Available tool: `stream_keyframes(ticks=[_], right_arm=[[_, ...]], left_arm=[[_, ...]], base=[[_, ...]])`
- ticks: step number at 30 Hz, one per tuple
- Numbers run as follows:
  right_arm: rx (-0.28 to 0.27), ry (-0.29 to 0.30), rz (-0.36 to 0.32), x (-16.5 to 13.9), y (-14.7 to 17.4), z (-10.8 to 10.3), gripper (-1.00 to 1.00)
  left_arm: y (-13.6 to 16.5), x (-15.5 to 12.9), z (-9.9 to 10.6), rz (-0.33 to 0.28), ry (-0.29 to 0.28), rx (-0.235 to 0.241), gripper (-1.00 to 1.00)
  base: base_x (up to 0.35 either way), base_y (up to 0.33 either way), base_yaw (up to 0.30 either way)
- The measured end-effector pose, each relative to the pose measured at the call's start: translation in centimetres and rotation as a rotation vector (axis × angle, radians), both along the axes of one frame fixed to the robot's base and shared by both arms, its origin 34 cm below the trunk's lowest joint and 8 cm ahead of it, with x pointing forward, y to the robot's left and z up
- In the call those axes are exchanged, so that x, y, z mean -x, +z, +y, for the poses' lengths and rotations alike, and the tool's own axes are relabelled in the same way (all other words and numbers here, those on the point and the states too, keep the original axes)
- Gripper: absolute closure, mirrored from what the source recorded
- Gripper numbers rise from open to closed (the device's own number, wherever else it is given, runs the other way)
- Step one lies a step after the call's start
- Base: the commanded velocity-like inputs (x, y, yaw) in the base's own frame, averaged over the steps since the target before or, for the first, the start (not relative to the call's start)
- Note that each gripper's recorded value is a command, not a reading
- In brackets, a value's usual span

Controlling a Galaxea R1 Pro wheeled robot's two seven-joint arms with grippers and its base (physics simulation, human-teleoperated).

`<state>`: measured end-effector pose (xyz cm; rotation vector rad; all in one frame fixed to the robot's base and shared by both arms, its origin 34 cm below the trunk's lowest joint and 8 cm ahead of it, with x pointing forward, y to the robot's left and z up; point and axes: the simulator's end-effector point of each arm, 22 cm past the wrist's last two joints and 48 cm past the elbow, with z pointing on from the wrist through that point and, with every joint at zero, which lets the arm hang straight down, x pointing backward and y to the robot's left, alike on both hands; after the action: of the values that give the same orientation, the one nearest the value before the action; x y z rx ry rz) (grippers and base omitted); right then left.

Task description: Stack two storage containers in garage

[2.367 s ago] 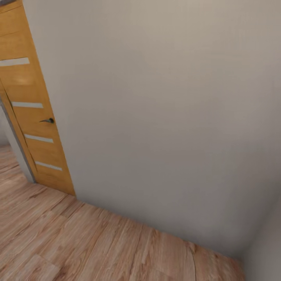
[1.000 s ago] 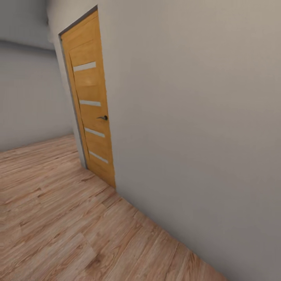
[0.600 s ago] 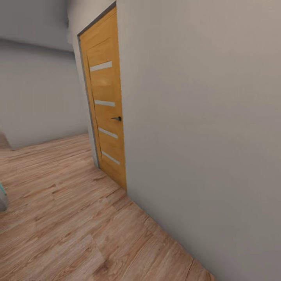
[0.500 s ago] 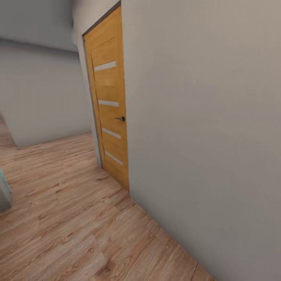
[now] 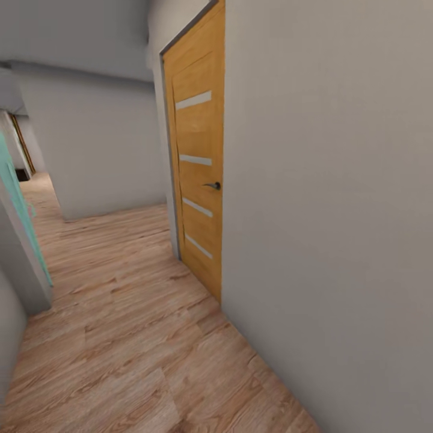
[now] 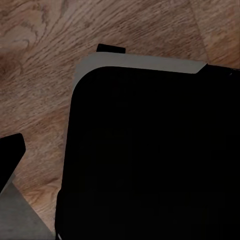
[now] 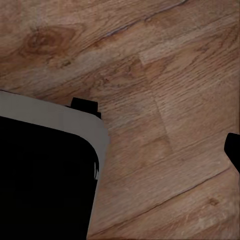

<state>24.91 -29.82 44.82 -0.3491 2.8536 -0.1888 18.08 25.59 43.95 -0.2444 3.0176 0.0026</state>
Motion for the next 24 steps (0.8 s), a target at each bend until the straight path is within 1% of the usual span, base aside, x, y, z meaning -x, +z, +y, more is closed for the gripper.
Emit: stream_keyframes(ticks=[24], right_arm=[[-0.003, -0.001, 0.0, 0.01, -0.01, 0.19, -1.0]], left_arm=[[-0.01, 0.09, 0.0, 0.002, 0.0, 0.0, -1.0]], base=[[0.29, 0.0, 0.269]])
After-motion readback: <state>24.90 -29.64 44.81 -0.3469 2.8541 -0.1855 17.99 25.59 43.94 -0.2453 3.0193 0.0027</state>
